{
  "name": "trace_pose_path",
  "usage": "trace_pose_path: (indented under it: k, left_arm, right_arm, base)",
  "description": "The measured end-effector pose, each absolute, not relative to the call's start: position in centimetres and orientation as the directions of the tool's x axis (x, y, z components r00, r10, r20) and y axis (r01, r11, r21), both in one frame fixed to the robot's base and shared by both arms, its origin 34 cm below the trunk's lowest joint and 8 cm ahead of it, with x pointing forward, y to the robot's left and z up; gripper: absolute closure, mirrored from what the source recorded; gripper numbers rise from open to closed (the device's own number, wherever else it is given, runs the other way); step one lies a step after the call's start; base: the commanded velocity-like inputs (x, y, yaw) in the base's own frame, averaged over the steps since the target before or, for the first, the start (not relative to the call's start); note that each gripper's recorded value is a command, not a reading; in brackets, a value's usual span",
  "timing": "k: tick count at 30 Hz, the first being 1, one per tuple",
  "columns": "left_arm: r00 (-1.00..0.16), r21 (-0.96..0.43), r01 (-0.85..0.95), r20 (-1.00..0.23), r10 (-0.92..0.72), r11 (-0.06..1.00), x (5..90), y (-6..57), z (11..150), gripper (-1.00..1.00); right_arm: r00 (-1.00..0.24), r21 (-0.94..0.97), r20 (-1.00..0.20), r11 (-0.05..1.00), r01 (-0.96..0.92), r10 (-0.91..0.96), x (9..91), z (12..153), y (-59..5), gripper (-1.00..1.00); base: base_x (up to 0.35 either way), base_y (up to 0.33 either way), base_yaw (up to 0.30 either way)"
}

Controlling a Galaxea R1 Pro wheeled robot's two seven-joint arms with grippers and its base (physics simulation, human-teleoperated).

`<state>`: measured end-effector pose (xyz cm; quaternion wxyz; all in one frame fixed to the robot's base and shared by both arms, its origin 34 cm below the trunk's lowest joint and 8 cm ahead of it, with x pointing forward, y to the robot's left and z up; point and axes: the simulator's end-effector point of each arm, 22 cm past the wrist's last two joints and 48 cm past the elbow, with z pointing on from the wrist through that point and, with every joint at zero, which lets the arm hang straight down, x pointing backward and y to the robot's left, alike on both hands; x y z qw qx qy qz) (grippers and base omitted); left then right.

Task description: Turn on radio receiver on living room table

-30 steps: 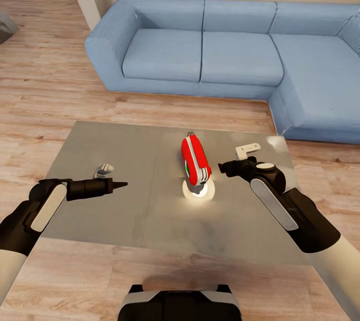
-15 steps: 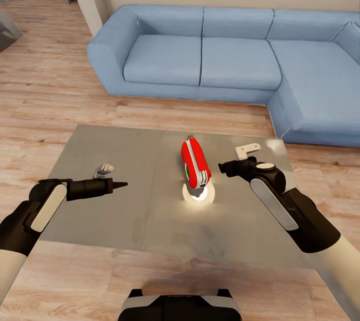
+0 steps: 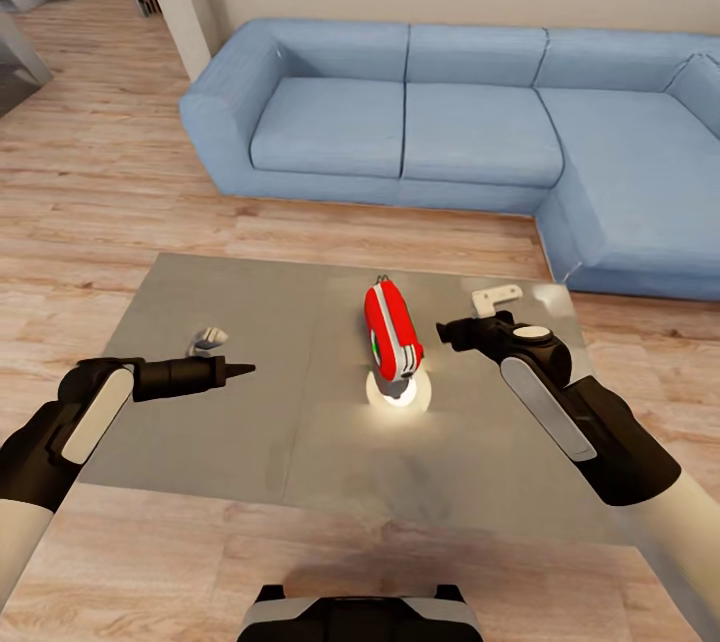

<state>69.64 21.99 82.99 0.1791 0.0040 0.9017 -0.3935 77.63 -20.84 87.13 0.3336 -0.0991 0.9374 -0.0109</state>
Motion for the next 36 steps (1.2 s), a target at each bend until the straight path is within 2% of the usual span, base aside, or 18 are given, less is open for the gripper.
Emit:
trace_pose_path:
  k: [11, 19, 36]
  left_arm:
    - [-0.933, -0.706, 0.152, -0.334, -0.136, 0.692, 69.8, 22.1, 83.7, 1.00]
    - [-0.933, -0.705, 0.146, -0.332, -0.141, 0.694, 69.8, 22.3, 83.9, 1.00]
    - [-0.937, -0.698, 0.121, -0.316, -0.152, 0.705, 69.4, 22.9, 83.5, 1.00]
  right_arm:
    - [-0.749, -0.091, -0.634, 0.981, -0.174, -0.192, 77.7, 88.0, -21.0, -1.00]
    - [-0.743, -0.137, -0.642, 0.981, -0.135, -0.192, 77.2, 87.6, -25.0, -1.00]
    - [-0.750, -0.139, -0.634, 0.982, -0.132, -0.190, 75.8, 87.6, -25.3, -1.00]
  base:
    - [0.000, 0.000, 0.067]
    - [0.000, 0.000, 0.025]
    - [0.000, 0.000, 0.000]
